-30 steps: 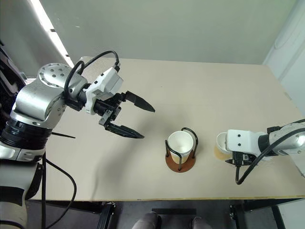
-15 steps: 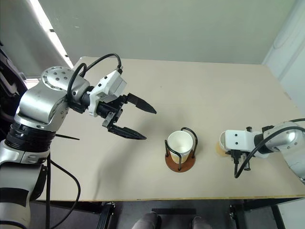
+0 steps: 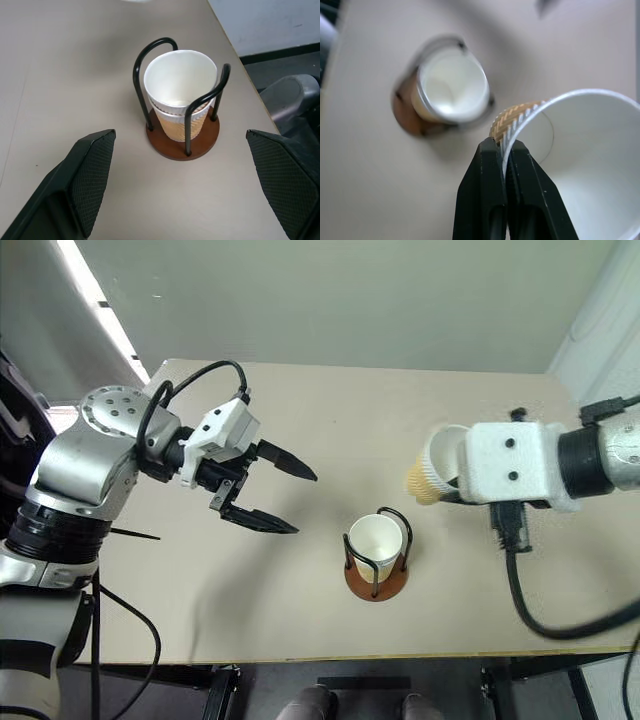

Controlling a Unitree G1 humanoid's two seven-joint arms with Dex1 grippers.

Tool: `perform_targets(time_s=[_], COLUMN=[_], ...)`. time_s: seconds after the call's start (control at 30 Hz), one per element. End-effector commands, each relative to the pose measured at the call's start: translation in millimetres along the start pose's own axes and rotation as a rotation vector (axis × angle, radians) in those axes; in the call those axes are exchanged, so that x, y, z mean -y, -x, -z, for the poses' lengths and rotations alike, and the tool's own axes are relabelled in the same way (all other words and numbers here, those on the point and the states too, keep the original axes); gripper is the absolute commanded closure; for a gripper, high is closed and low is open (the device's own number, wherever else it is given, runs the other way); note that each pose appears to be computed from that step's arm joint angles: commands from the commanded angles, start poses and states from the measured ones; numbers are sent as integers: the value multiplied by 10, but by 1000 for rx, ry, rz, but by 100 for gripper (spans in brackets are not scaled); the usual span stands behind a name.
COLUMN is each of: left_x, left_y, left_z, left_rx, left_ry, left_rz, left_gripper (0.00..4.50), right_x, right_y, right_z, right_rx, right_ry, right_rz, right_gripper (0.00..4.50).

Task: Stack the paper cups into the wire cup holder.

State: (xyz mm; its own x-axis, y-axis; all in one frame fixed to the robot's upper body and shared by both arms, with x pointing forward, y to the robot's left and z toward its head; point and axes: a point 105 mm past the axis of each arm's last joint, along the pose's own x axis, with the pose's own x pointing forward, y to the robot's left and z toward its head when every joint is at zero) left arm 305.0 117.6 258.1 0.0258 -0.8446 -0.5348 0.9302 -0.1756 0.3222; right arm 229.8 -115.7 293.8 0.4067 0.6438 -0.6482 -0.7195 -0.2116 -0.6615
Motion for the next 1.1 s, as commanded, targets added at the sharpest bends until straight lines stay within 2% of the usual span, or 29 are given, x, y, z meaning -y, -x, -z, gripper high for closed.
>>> perform_targets(time_s=[0.03, 0.33, 0.57, 0.8, 1.1], left_x=[24, 111, 104, 105, 106], left_y=[38, 78, 109, 98, 80], left_z=[-76, -77, -80, -76, -110], left_rx=[8, 18, 13, 10, 16], left_ry=[-50, -30, -22, -21, -29], left_rz=[19, 30, 17, 20, 33], left_gripper=[0, 0, 0, 0, 0], right_x=[-33, -145, -156, -41, -46], right_y=[-96, -263, -336, -318, -387], right_z=[-4, 31, -105, -239, -172], right_rx=[-9, 5, 69, 90, 67], right_ry=[22, 44, 72, 134, 138], right_rz=[-35, -116, -144, -114, -145], right_gripper=[447, 447, 447, 447, 447])
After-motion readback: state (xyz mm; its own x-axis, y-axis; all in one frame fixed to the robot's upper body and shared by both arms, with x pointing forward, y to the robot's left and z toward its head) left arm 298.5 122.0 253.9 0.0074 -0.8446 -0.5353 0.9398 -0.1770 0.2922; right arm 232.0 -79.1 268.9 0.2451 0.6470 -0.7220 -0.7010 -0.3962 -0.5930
